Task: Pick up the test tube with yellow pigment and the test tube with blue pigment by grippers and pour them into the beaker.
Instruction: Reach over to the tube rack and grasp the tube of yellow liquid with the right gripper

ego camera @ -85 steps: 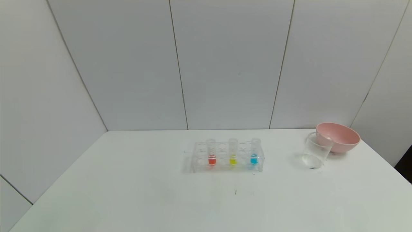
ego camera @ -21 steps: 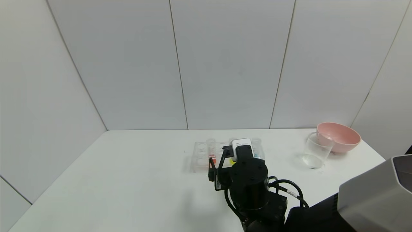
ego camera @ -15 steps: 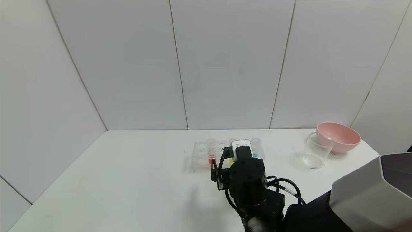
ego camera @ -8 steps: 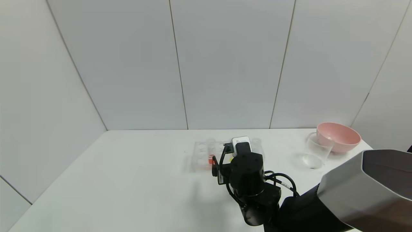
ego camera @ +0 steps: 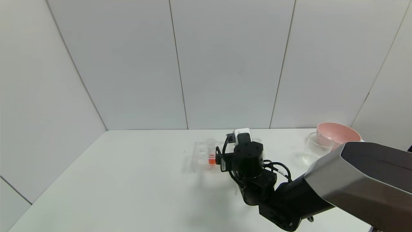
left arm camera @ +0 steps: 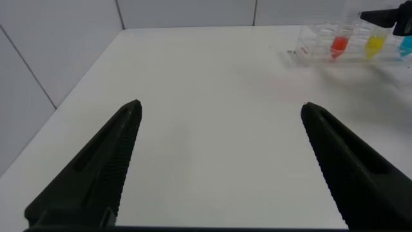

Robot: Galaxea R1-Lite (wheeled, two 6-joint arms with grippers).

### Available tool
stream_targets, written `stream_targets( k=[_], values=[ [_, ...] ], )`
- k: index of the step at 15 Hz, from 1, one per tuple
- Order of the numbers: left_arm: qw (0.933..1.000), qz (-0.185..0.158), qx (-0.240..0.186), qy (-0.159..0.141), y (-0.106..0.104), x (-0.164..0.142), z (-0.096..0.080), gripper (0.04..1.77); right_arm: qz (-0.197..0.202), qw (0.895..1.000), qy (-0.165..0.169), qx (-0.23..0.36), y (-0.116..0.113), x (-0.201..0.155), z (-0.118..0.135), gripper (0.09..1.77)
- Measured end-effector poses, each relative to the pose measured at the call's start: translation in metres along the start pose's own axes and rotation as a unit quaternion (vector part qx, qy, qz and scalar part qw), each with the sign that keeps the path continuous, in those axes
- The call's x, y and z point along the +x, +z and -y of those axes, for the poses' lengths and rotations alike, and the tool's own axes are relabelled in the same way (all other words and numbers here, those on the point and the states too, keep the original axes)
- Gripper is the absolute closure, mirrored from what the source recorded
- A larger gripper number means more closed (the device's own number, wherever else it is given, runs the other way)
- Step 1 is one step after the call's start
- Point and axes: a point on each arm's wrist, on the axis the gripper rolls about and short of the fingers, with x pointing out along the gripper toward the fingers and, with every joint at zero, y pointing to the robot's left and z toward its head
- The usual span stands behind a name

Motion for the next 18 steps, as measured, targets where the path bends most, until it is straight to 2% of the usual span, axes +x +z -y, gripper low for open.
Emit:
stream_targets(
  k=[12, 15, 18],
  values=[
    [1.0000, 0.000, 0.000, 0.000, 0.000, 0.000, 0.000, 0.05, 0.009, 1.000, 0.002, -0.001, -0.009, 0.032, 0.000, 0.17],
    [1.0000, 0.000, 0.000, 0.000, 0.000, 0.000, 0.000, 0.05, 0.009, 1.000, 0.004, -0.001, -0.009, 0.032, 0.000, 0.64],
    [1.0000, 0.000, 0.000, 0.000, 0.000, 0.000, 0.000, 0.05, 0.008, 1.000, 0.004, -0.001, -0.009, 0.031, 0.000, 0.99]
  ],
)
